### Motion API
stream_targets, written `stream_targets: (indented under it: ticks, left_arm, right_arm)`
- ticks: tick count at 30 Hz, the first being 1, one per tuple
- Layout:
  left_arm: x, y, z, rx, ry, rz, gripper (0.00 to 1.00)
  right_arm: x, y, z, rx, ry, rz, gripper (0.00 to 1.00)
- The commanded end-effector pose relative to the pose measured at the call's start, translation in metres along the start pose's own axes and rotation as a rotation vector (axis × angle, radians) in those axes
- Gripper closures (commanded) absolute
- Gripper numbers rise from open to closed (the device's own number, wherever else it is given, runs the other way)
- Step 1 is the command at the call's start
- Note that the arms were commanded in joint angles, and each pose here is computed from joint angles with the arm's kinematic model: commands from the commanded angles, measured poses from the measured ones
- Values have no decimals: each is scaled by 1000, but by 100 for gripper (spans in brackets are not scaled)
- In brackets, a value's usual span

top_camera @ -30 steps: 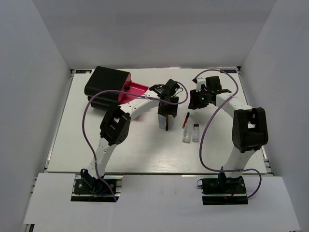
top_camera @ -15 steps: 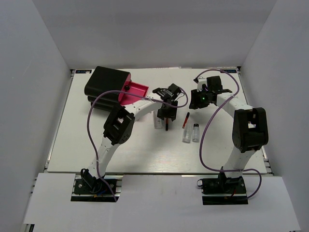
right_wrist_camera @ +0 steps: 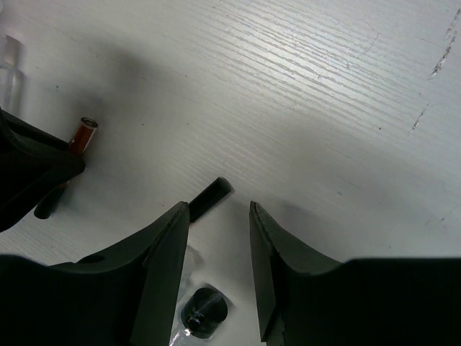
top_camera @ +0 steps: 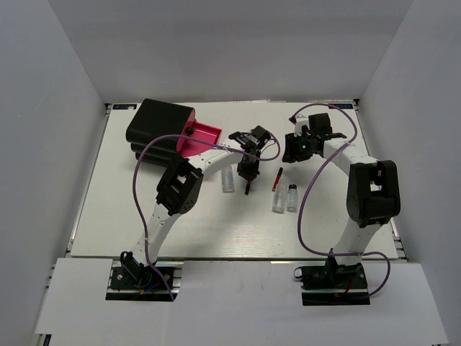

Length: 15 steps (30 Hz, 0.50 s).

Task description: Organize the makeup

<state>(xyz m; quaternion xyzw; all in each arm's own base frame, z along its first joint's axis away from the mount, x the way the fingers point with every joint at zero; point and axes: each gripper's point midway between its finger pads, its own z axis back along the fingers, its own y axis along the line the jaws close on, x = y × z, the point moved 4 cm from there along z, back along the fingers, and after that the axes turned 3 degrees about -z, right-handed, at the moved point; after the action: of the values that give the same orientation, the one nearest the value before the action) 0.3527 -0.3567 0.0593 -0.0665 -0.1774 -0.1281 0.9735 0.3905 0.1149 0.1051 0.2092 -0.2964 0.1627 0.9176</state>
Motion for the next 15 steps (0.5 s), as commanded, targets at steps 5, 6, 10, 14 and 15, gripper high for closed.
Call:
stream_targets:
  ticks: [5,6,10,14,15]
  left_arm:
    - [26,-14,33,-68,-111,5,77]
    - [35,-11,42,-76,-138,19,78]
    - [77,3,104,-95,-318,66,81]
    - [107,31,155,-87,-456,108,81]
    - [110,38,161,-73,-472,112,81]
  right_arm:
    - [11,-1,2,17,-29,-7,54]
    - [12,0,2,19,-29,-4,54]
    - [10,1,1,33,-24,-2,51]
    - [9,1,2,39,-24,-3,50]
    - [9,1,1,40,-22,-3,50]
